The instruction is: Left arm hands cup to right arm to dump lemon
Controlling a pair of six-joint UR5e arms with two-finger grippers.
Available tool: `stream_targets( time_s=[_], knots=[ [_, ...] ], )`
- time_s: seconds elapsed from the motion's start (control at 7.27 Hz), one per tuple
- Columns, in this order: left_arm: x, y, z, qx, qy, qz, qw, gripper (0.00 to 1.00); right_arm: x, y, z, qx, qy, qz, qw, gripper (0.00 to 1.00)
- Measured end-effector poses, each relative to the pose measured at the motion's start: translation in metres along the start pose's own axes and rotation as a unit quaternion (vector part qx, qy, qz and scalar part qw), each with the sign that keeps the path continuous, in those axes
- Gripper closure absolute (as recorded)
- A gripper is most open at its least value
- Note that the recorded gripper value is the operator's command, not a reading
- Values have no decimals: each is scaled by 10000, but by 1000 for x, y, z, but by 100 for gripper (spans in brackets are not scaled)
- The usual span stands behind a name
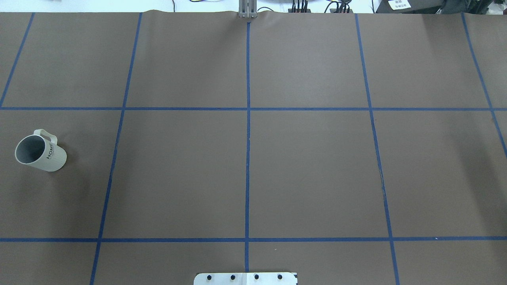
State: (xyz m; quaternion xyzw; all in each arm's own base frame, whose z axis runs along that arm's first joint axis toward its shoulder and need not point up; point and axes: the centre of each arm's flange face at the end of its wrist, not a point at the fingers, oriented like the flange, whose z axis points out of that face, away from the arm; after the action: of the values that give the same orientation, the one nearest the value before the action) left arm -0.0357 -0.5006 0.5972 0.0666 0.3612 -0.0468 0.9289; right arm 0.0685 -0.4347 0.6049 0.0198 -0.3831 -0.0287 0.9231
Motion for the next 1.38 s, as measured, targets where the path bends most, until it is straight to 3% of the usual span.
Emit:
stream_targets(
  time_s=[0.69,1.38],
  knots=[
    [-5,1,4,-43,-38,-29,10000,0,3,-5,3,-11,-1,5,10000,0],
    [-5,1,5,-45,-44,-24,10000,0,5,-6,3,214,61,-217,9995,0]
  ],
)
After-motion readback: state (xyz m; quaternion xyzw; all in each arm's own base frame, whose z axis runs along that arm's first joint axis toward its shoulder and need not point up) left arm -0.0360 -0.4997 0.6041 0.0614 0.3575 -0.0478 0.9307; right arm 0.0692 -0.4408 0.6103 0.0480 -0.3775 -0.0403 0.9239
